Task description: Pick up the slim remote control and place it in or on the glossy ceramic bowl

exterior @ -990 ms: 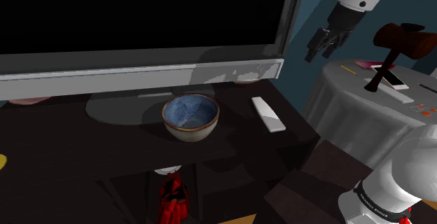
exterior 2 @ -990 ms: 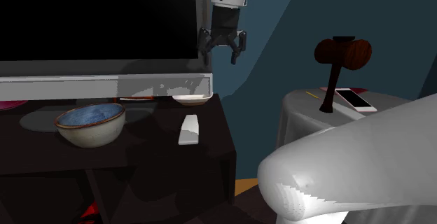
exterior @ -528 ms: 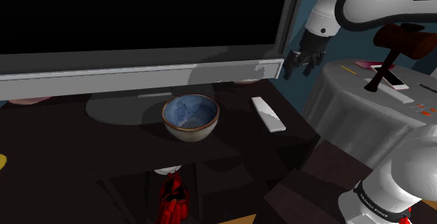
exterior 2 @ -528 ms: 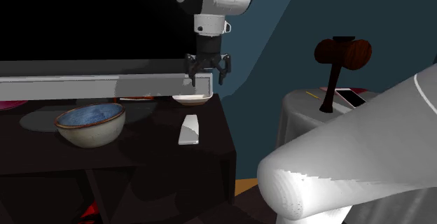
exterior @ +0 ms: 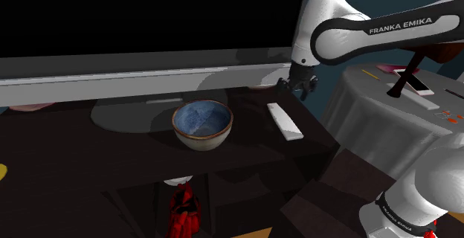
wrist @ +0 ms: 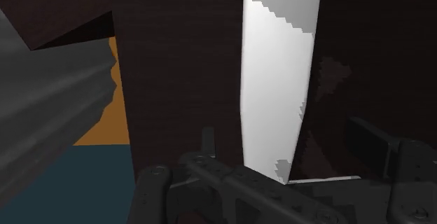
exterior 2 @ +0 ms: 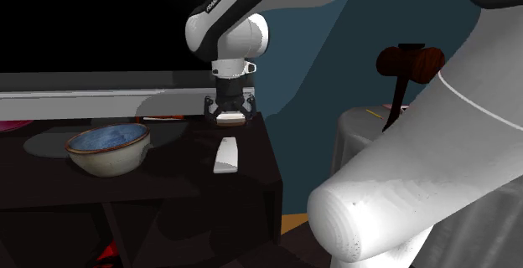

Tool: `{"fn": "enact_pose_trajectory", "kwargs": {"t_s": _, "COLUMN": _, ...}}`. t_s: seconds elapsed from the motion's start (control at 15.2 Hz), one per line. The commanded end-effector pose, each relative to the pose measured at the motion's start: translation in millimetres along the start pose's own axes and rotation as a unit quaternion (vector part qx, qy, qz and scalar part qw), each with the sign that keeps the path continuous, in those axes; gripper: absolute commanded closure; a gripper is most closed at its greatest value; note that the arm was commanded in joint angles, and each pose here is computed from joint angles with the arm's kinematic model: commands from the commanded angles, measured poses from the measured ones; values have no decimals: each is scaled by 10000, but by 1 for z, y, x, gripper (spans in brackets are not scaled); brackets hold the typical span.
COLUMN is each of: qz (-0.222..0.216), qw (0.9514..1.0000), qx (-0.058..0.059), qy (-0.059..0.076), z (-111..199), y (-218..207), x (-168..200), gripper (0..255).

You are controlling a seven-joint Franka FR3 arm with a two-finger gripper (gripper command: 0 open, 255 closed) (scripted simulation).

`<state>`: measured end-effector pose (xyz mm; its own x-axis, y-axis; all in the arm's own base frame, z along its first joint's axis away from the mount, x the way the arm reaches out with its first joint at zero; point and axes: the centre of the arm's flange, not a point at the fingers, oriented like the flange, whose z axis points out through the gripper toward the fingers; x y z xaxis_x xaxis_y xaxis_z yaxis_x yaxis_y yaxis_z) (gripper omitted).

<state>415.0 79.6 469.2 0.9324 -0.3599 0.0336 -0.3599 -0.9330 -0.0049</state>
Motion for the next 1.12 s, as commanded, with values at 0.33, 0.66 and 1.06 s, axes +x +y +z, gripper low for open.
{"fn": "enact_pose_trajectory", "kwargs": {"t_s": 0.33, "qz": 284, "qw": 9994, "qx": -68, "qy": -207, "z": 57, "y": -19, "x": 13, "gripper": 0}}
{"fn": "enact_pose_trajectory", "kwargs": {"t_s": 0.66, "qz": 284, "qw": 9994, "qx": -68, "qy": -207, "z": 81, "y": -18, "x": 12, "gripper": 0}}
{"fn": "enact_pose_trajectory", "kwargs": {"t_s": 1.06, "qz": 284, "qw": 9994, "qx": -68, "qy": -207, "z": 81, "y": -18, "x": 12, "gripper": 0}}
